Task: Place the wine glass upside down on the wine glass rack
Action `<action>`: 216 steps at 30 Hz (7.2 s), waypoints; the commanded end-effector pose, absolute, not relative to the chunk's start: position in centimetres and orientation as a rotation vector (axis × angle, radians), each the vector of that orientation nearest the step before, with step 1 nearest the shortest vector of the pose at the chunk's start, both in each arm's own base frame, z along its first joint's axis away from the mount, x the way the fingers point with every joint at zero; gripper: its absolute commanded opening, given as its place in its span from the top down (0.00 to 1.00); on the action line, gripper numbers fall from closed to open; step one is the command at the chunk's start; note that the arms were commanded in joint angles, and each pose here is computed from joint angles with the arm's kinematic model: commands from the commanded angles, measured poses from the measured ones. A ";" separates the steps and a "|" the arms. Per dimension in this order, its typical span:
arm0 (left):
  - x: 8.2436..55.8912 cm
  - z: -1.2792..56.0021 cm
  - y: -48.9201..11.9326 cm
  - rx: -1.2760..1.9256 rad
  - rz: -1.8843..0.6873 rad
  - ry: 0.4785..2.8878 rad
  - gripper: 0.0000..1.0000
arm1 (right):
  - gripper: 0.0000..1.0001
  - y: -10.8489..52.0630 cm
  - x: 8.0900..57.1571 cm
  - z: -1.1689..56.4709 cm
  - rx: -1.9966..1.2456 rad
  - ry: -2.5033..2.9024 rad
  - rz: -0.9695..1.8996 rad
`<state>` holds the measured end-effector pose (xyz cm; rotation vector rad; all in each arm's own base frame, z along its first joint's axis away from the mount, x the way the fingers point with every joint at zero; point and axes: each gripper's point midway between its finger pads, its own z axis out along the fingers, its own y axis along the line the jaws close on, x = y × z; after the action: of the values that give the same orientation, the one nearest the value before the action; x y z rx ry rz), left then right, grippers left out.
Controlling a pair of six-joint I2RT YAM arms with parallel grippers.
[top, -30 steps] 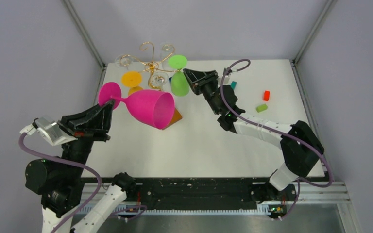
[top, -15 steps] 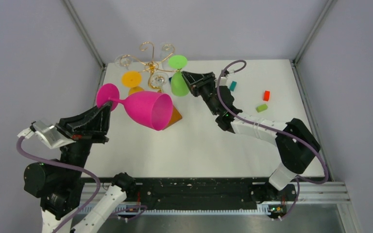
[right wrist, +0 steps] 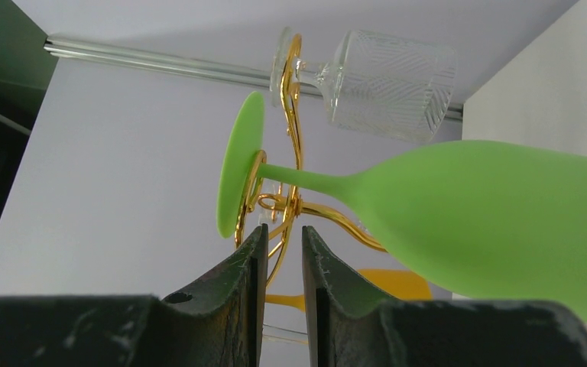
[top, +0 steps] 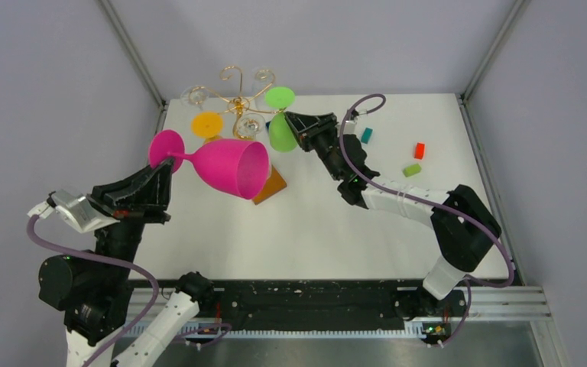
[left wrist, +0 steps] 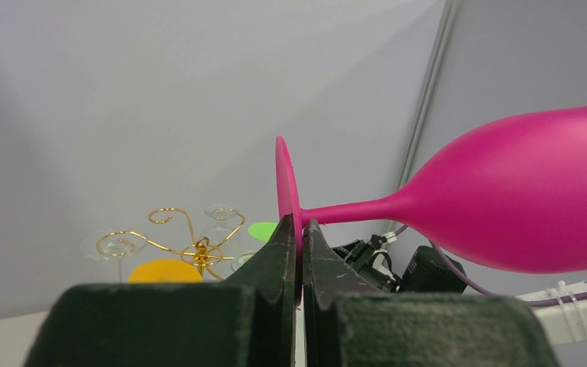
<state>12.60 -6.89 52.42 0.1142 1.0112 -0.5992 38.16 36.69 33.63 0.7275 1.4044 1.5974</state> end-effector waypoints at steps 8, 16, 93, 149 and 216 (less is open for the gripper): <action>12.4 52.8 -6.3 0.100 -0.577 0.981 1.00 | 0.77 36.1 38.0 38.6 0.680 1.279 1.668; 12.4 52.8 -6.3 0.101 -0.569 0.980 1.00 | 0.77 36.4 38.4 39.0 0.672 1.279 1.655; 12.4 52.3 -5.7 0.083 -0.543 0.986 1.00 | 0.78 35.9 37.7 37.7 0.666 1.301 1.641; 12.7 51.7 -5.3 0.069 -0.519 0.994 1.00 | 0.78 36.6 38.2 36.8 0.671 1.318 1.652; 12.6 51.6 -4.9 0.062 -0.500 0.996 1.00 | 0.78 40.1 37.7 36.3 0.514 1.400 1.665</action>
<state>13.19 -5.49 50.86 0.0750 1.0322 -0.5118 37.31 39.86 35.20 0.5158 1.4279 1.6647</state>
